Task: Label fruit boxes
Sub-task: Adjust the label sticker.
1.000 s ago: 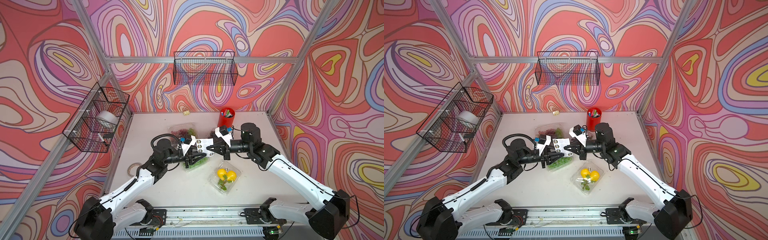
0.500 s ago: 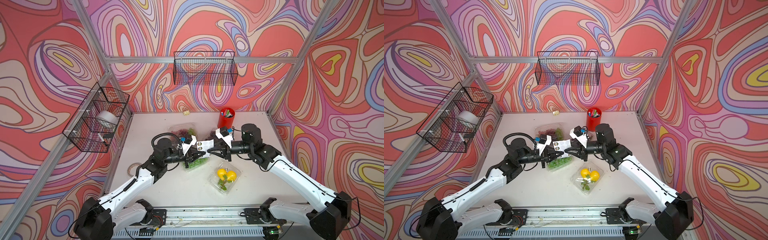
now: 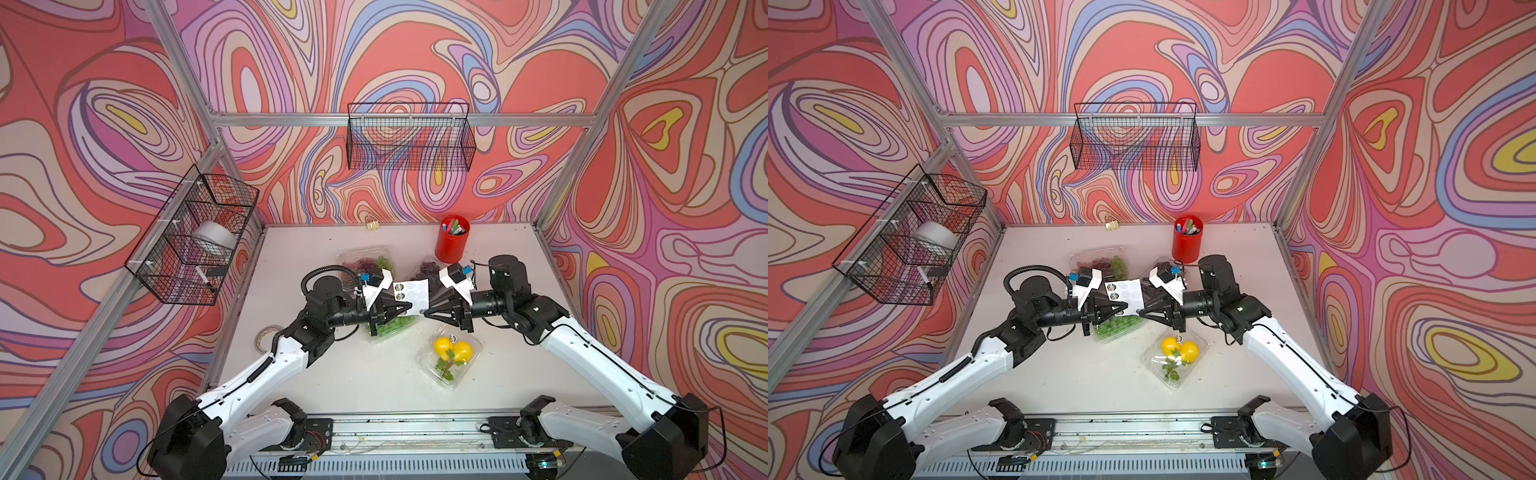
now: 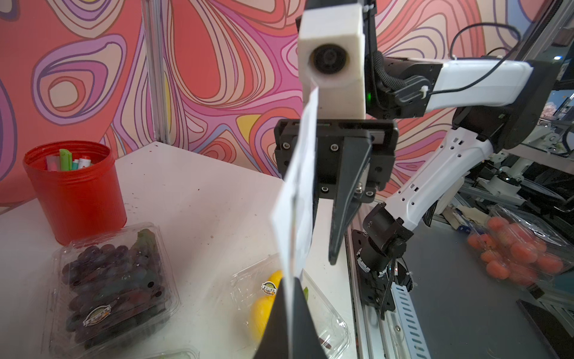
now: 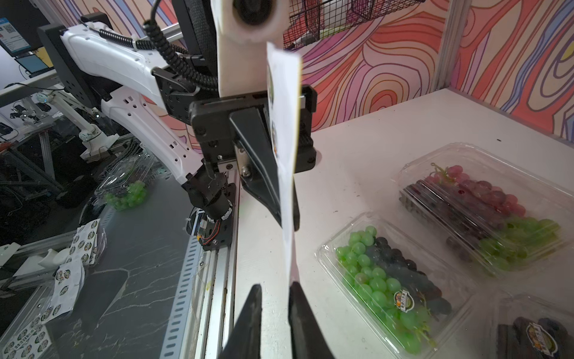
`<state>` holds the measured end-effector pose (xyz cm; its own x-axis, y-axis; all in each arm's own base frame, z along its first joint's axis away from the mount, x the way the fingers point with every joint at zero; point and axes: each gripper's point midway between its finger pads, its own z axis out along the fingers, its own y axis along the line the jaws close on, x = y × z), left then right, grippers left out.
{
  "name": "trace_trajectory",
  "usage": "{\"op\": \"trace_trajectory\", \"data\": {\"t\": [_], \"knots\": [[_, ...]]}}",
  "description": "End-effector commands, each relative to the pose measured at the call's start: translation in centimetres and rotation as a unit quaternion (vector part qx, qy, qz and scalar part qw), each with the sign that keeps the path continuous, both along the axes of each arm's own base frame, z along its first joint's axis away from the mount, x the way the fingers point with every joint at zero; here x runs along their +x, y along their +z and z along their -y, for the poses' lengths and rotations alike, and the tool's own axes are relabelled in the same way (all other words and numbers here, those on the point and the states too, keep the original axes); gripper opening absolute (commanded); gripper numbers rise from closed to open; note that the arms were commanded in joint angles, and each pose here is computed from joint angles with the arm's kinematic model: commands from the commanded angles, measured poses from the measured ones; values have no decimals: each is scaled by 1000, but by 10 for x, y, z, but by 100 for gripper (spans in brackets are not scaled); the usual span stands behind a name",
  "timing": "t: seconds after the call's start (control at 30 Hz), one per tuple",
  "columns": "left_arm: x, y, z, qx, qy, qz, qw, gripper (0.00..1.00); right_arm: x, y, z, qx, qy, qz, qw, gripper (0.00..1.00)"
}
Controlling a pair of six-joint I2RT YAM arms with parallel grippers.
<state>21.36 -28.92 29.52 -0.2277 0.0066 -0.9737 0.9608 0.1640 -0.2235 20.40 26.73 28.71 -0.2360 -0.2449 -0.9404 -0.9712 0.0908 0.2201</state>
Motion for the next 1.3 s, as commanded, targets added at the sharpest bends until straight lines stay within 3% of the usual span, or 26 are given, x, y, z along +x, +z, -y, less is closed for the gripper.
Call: {"op": "trace_trajectory", "data": {"t": [0.0, 0.2, 0.6, 1.27], "knots": [[-3, 30, 2, -35, -13, 26, 999, 0, -9, -3, 4, 3, 13, -1, 1000, 18], [-3, 33, 1, -40, -10, 26, 999, 0, -10, -4, 8, 4, 12, 3, 1000, 17], [-2, 34, 1, -41, -9, 26, 999, 0, -11, 1, 9, 11, 18, 20, 1000, 0], [18, 22, 16, -28, -1, -5, 1000, 0, -8, 33, -2, 50, 40, 70, 995, 0]]}}
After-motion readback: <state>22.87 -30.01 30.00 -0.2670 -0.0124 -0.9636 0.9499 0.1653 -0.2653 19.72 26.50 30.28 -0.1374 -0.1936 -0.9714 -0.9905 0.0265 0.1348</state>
